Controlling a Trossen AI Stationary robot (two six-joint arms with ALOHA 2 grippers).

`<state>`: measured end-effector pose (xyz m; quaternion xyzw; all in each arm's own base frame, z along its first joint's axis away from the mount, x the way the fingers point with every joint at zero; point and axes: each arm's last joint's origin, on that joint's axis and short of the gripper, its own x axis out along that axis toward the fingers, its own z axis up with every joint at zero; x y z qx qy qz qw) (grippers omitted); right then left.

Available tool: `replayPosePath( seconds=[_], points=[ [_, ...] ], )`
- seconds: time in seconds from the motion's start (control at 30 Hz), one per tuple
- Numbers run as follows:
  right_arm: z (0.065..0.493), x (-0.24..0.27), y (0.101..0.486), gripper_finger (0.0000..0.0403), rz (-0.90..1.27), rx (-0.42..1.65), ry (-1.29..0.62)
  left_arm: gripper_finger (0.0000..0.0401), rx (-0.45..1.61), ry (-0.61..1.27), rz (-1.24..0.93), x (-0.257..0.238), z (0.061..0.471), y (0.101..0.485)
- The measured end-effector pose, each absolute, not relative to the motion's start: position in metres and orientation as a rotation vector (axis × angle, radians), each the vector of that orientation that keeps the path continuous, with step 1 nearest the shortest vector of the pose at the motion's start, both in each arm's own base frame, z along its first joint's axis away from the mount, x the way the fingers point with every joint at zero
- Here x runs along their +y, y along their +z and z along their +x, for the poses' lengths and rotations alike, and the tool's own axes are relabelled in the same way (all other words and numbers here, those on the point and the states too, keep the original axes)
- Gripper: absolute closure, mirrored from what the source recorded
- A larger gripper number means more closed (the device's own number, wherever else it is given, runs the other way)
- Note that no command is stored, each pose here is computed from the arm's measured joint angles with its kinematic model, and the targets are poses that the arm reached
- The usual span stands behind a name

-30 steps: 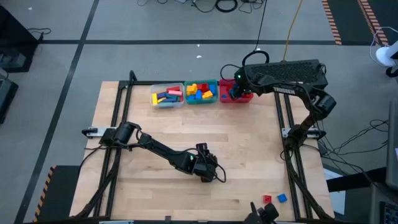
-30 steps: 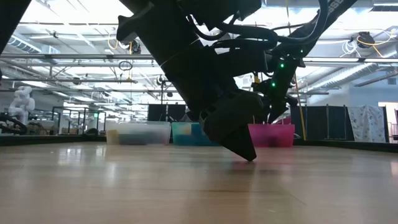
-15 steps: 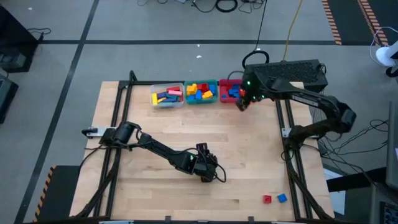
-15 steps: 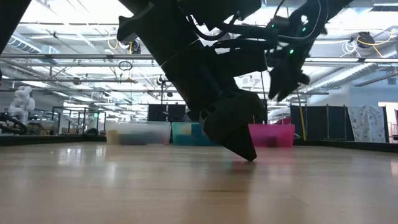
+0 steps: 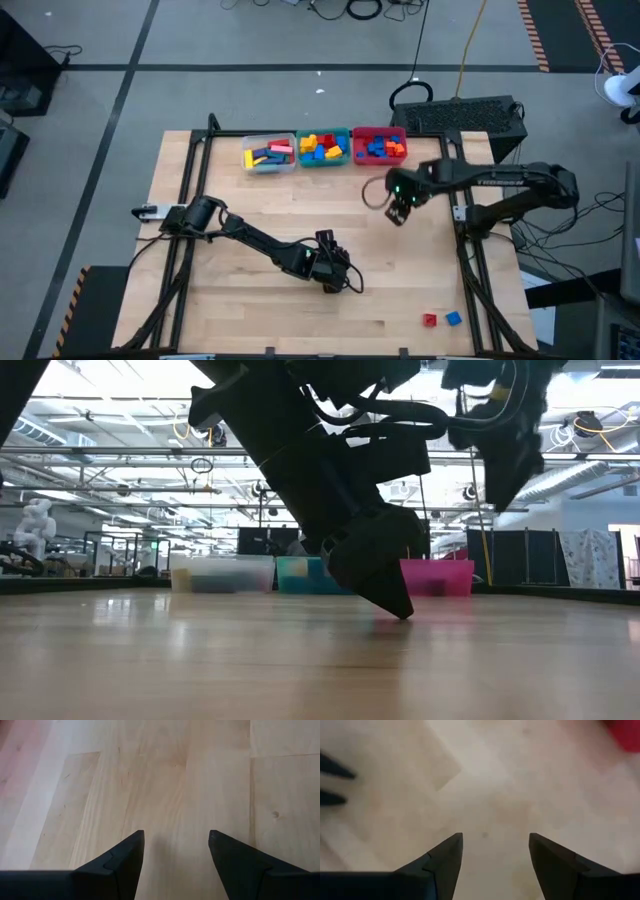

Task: Sort blocks by size
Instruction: Put the small blue game piece into the red bin

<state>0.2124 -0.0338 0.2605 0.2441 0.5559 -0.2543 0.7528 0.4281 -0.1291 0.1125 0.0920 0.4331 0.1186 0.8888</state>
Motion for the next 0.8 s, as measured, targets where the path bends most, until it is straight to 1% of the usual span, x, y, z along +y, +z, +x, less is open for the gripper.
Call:
replayPosePath(
  seconds=[0.27,0.47,0.63,0.8],
  points=[
    [0.216,0.022,0.259,0.0190,0.545,1.225,-0.480,0.0173,0.894,0.243,0.190,-0.130,0.428,0.113],
    [0.216,0.056,0.254,0.0190,0.519,1.195,-0.495,0.0173,0.889,0.219,0.221,-0.131,0.429,0.113],
    [0.216,0.087,0.242,0.0190,0.527,1.250,-0.474,0.0173,0.870,0.210,0.211,-0.132,0.431,0.114],
    [0.212,0.118,0.225,0.0190,0.574,1.386,-0.452,0.0173,0.860,0.205,0.214,-0.133,0.432,0.114]
  ],
)
